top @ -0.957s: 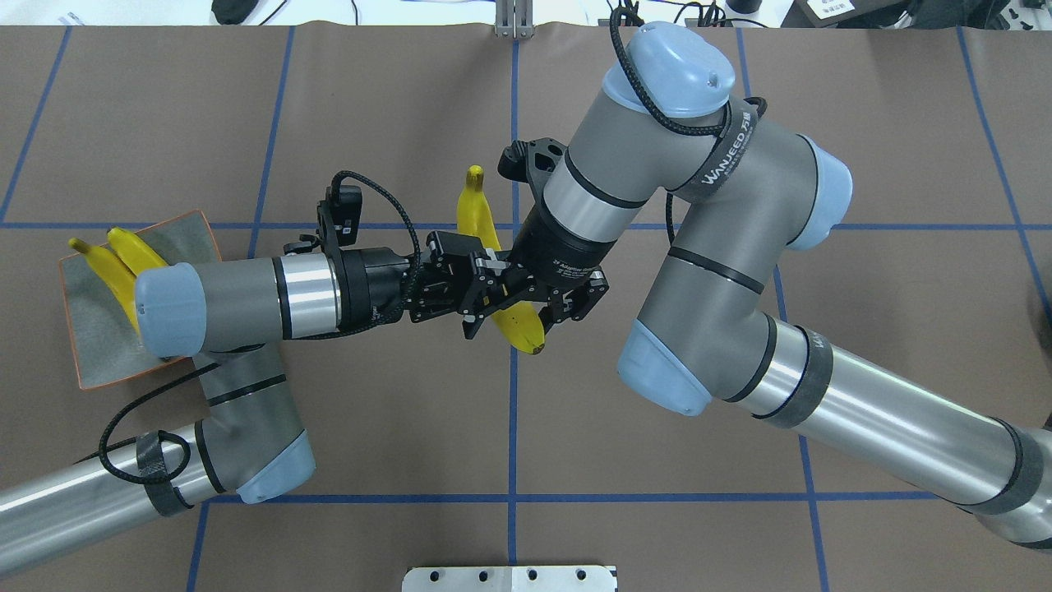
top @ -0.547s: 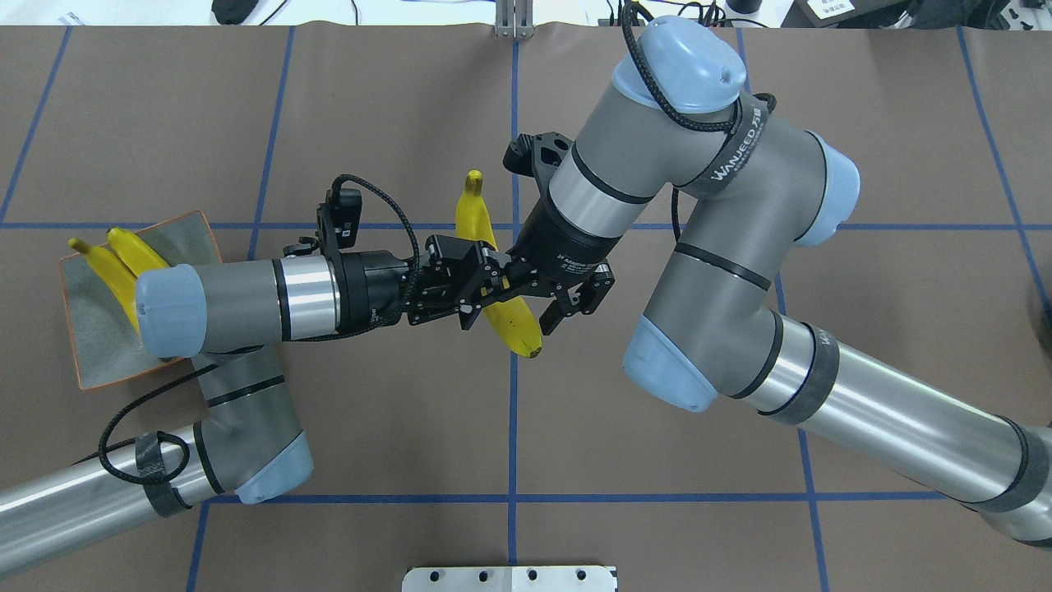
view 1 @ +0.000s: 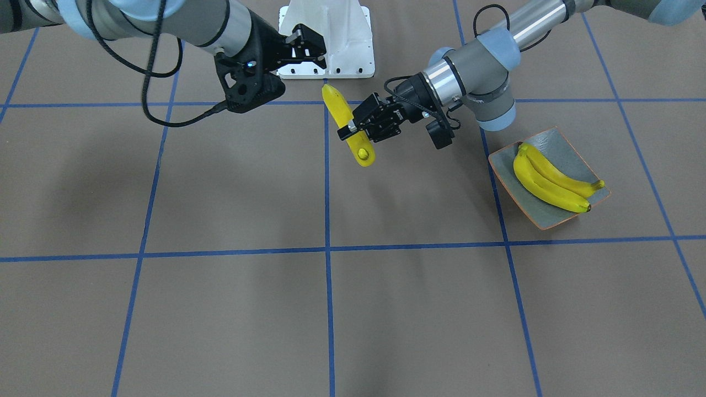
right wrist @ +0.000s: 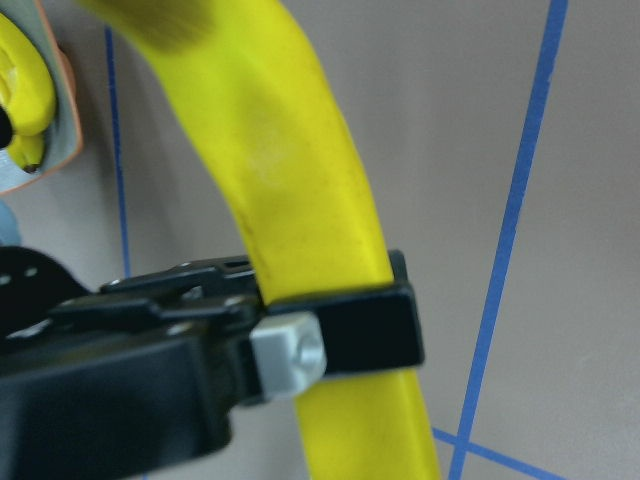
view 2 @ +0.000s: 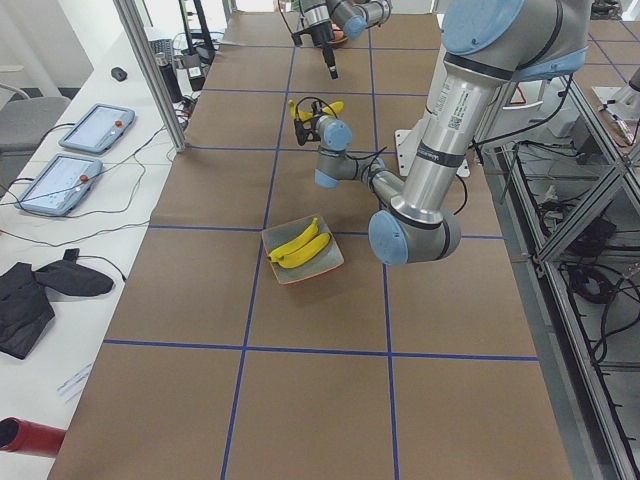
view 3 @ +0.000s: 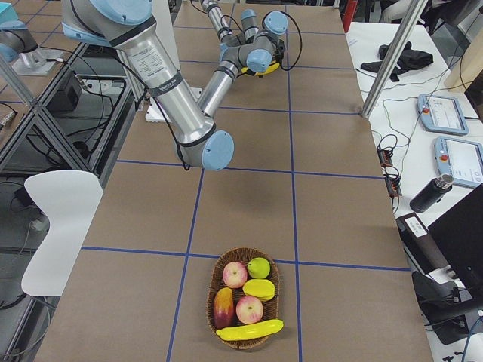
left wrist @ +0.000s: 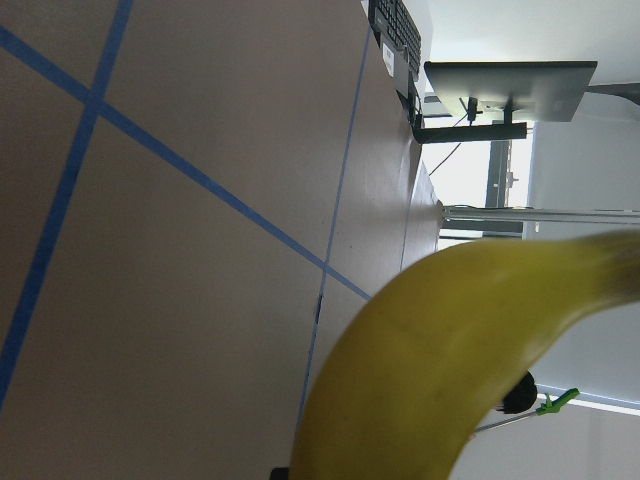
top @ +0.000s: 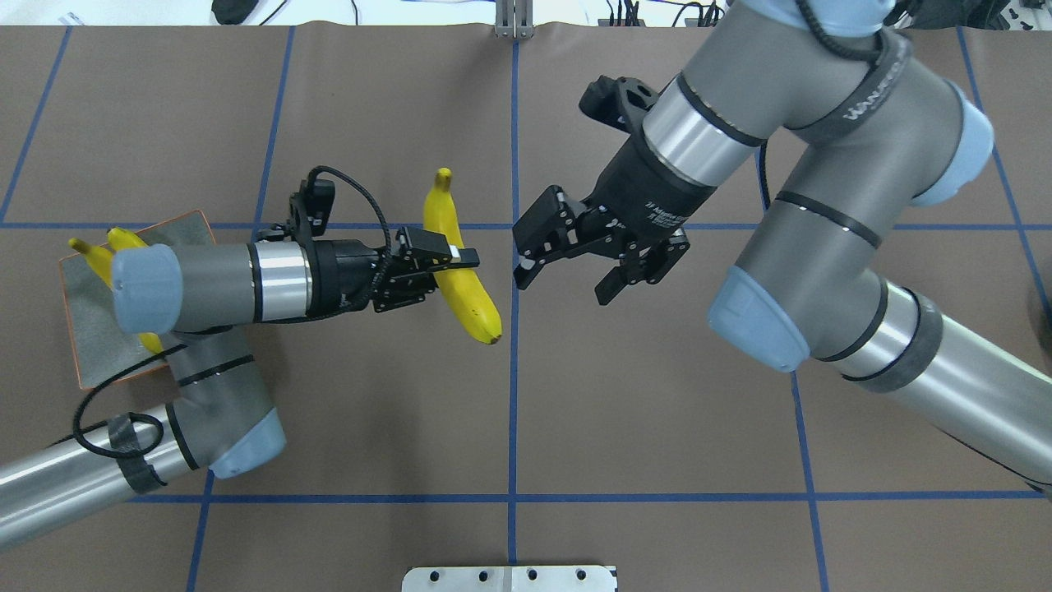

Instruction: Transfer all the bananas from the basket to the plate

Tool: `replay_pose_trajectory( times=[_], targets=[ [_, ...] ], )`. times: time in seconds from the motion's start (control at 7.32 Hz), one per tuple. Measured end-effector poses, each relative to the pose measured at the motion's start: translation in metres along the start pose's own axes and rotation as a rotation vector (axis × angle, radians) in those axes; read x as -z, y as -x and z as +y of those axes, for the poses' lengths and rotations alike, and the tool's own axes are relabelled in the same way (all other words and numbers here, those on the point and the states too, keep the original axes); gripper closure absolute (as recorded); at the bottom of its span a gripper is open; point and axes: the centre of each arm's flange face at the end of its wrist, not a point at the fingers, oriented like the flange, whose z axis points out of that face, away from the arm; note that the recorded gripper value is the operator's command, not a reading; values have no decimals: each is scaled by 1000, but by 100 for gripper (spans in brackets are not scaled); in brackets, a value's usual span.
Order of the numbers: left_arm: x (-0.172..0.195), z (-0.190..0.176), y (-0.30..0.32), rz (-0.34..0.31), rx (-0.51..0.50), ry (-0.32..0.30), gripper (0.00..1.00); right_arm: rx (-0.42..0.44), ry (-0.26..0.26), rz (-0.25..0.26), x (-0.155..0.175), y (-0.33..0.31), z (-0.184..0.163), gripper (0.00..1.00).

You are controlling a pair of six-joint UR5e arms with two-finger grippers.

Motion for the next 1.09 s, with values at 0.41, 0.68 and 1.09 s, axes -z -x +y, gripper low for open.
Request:
replay_pose_trajectory(
  times=[0.41, 0.68, 1.09],
  targets=[
    [96, -82, 34, -144, -7, -13, 100, -57, -115, 11, 64, -48, -18, 0],
    [150, -120, 60, -241, -9, -76, 100, -97, -179, 27, 90, -72, -30, 0],
    [216, -158, 100, -382, 41, -205, 100, -135, -238, 61, 98, -95, -40, 0]
  ],
)
